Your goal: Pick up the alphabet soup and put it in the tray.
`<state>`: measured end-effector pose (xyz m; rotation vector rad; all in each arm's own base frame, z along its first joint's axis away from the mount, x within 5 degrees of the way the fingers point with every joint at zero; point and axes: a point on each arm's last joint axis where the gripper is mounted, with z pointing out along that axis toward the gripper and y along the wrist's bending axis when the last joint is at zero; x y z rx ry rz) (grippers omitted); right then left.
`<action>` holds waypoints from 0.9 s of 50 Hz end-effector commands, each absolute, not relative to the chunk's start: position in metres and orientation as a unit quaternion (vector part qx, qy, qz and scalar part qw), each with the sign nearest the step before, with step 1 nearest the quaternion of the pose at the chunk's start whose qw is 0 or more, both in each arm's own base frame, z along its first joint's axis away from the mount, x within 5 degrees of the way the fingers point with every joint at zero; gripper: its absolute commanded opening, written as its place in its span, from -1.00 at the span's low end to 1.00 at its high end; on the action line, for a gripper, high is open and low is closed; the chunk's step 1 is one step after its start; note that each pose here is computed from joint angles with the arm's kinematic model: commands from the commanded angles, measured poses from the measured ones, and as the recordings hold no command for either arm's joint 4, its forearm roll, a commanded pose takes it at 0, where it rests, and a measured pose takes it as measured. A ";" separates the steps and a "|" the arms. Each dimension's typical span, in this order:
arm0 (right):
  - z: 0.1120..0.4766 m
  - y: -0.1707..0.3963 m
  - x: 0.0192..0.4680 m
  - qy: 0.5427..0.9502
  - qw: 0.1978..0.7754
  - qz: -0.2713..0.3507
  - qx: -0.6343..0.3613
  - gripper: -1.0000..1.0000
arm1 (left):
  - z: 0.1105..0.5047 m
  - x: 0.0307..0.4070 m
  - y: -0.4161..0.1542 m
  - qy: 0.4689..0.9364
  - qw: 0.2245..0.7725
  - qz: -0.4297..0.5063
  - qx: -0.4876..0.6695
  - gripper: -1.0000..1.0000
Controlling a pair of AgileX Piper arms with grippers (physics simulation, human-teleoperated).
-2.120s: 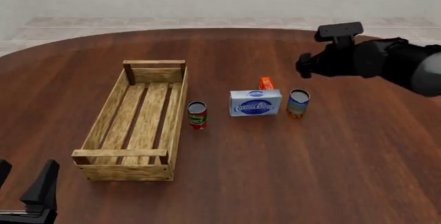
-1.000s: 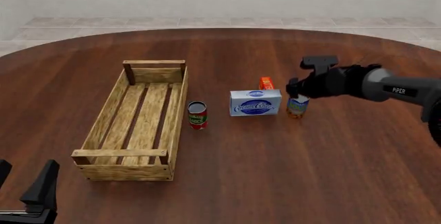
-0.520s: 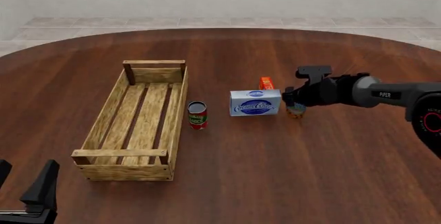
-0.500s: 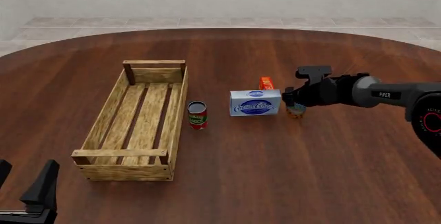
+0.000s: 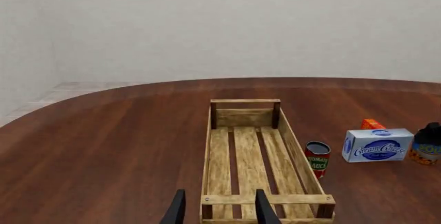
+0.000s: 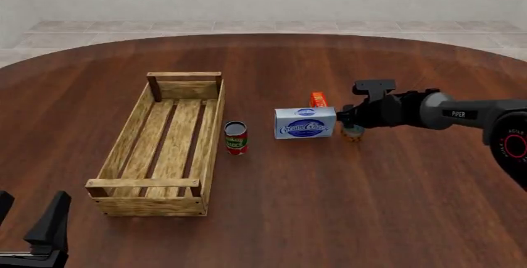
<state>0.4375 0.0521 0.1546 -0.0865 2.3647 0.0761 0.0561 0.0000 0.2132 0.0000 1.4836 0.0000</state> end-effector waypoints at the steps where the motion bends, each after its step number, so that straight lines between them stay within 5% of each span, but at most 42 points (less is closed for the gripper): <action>1: 0.168 0.056 0.433 0.923 0.380 0.031 -0.043 -1.00 | 0.213 0.056 0.000 0.676 0.737 0.000 0.000 1.00; 45: 0.332 0.082 0.376 0.852 0.507 0.035 -0.125 -1.00 | 0.213 0.056 0.000 0.676 0.737 0.000 0.000 1.00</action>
